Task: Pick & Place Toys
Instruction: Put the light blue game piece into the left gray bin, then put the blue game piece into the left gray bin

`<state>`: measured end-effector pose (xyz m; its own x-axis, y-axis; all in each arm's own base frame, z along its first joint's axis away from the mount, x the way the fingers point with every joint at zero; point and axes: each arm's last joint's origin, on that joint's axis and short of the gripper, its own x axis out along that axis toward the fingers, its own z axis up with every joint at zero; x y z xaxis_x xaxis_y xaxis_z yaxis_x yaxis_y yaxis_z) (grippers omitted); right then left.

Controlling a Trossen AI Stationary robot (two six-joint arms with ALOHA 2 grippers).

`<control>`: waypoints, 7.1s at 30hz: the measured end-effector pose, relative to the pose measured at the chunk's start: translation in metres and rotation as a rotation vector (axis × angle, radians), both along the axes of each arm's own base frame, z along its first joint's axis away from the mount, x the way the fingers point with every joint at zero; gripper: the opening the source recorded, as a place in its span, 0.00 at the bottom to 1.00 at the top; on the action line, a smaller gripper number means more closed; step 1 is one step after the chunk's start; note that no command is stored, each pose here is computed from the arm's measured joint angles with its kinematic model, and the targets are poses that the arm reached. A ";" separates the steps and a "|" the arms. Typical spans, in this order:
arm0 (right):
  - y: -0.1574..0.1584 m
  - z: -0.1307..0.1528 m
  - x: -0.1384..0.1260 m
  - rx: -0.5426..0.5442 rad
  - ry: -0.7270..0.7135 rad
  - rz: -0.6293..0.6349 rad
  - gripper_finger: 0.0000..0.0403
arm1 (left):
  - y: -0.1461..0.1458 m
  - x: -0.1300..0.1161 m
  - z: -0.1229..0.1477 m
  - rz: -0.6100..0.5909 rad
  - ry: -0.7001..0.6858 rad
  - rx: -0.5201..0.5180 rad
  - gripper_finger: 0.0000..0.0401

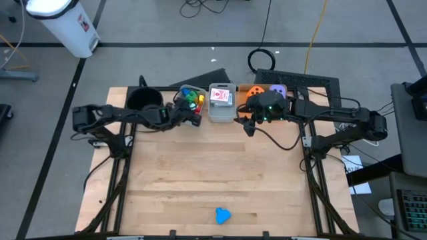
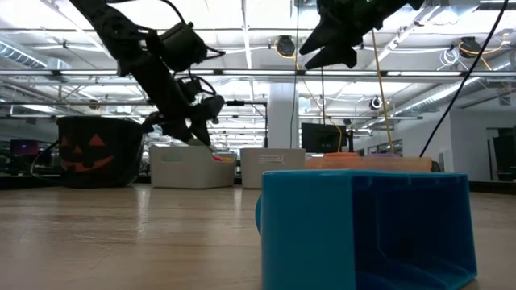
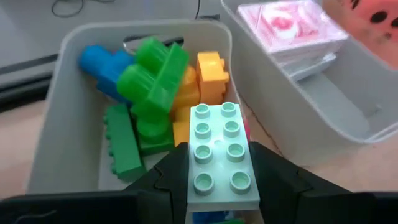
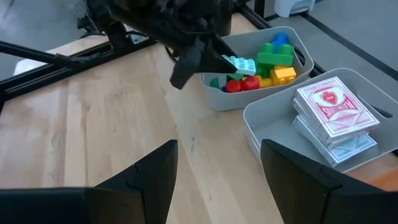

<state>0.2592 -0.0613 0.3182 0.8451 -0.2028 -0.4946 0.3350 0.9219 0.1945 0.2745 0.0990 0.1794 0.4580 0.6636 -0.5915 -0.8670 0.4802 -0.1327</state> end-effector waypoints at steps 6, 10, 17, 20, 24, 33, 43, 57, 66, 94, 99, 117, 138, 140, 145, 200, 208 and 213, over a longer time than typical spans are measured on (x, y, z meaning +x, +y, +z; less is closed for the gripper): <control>0.000 0.000 0.000 0.020 0.001 -0.011 0.55 | 0.005 0.004 -0.012 -0.015 0.029 -0.017 0.35; 0.000 -0.001 0.000 0.027 0.000 -0.015 0.55 | 0.010 0.003 -0.019 -0.004 0.050 -0.032 0.35; 0.000 -0.001 0.000 0.021 0.001 -0.011 0.55 | 0.016 0.002 -0.019 0.014 0.031 -0.050 0.35; 0.000 -0.001 0.000 0.018 0.002 -0.010 0.55 | 0.017 0.001 -0.019 0.019 0.027 -0.052 0.38; 0.000 -0.001 0.000 0.017 0.002 -0.009 0.55 | 0.017 0.001 -0.019 0.020 0.028 -0.053 0.52; 0.000 -0.001 0.000 0.012 0.003 -0.006 0.55 | 0.016 0.002 -0.013 -0.023 -0.007 -0.055 0.71; 0.000 0.000 0.000 -0.009 0.000 0.008 0.55 | 0.013 0.005 0.071 -0.200 -0.204 0.097 0.69; -0.001 0.011 0.006 -0.031 -0.125 0.009 0.55 | -0.017 0.009 0.152 -0.422 -0.720 0.217 0.65; 0.000 0.024 0.010 0.100 -0.296 -0.053 0.55 | -0.030 0.012 0.162 -0.598 -0.926 0.035 0.66; 0.181 0.011 0.022 0.191 -0.336 0.444 0.55 | -0.218 -0.006 0.152 -0.853 -0.810 -0.042 0.53; 0.219 -0.017 0.022 0.192 -0.210 0.548 0.55 | -0.236 -0.017 0.152 -0.753 -0.836 -0.090 0.53; 0.318 -0.090 0.087 -0.152 0.216 0.858 0.55 | -0.258 -0.032 0.148 -0.572 -0.885 -0.189 0.53; 0.299 -0.152 0.114 -0.064 0.461 0.777 0.55 | -0.259 -0.032 0.137 -0.634 -0.769 -0.170 0.53; 0.300 -0.152 0.113 -0.061 0.462 0.776 0.55 | -0.259 -0.032 0.137 -0.643 -0.766 -0.174 0.53; 0.301 -0.152 0.113 -0.031 0.468 0.763 0.55 | -0.260 -0.032 0.137 -0.650 -0.764 -0.178 0.53; 0.313 -0.168 0.109 0.008 0.491 0.691 0.39 | -0.259 -0.032 0.132 -0.634 -0.737 -0.207 0.53; 0.310 -0.165 0.115 0.046 0.449 0.662 0.20 | -0.259 -0.032 0.132 -0.634 -0.737 -0.207 0.53; 0.308 -0.165 0.117 0.060 0.447 0.645 0.10 | -0.259 -0.032 0.132 -0.635 -0.737 -0.207 0.53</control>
